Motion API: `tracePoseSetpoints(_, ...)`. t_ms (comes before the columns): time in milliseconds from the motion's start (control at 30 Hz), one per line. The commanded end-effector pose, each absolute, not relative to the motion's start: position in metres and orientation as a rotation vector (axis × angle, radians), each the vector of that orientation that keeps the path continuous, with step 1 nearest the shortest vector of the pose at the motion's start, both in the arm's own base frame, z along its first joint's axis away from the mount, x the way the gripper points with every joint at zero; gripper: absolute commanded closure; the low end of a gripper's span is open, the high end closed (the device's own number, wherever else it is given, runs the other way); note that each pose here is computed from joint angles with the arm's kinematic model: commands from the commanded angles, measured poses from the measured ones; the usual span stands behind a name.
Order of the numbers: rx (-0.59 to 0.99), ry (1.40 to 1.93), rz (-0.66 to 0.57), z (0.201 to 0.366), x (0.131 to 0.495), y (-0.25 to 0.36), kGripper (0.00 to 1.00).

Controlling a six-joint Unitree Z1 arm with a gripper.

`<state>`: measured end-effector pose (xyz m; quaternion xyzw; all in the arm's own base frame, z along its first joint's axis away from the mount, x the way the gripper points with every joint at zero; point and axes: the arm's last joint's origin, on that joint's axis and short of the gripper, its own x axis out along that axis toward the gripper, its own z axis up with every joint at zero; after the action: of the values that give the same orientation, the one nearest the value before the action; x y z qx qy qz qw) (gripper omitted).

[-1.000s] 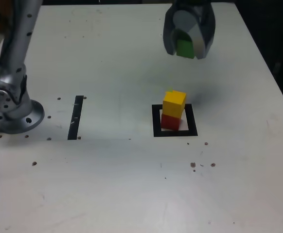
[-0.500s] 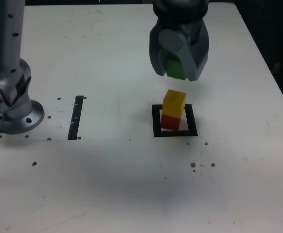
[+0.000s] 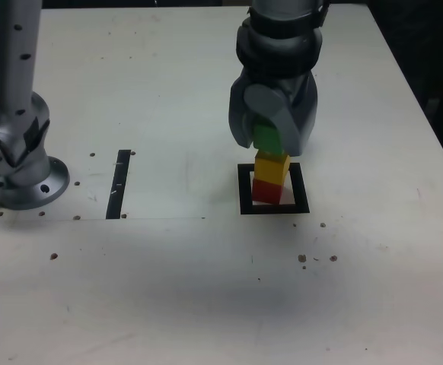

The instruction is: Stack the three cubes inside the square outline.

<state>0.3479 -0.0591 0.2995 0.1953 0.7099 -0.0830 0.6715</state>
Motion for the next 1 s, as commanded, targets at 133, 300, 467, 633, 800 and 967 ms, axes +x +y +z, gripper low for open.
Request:
tracePoseSetpoints(133,0.436,1.617,-0.187,0.288,0.349,-0.058,0.86)
tracePoseSetpoints(300,0.429,1.606,-0.188,0.285,0.351,-0.058,0.86)
tracePoseSetpoints(467,0.429,1.599,-0.178,0.285,0.354,-0.054,0.86)
tracePoseSetpoints(633,0.431,1.606,-0.167,0.282,0.356,-0.048,0.83)
tracePoseSetpoints(800,0.439,1.627,-0.167,0.276,0.359,-0.047,0.76)
tracePoseSetpoints(967,0.438,1.627,-0.169,0.28,0.358,-0.046,0.69)
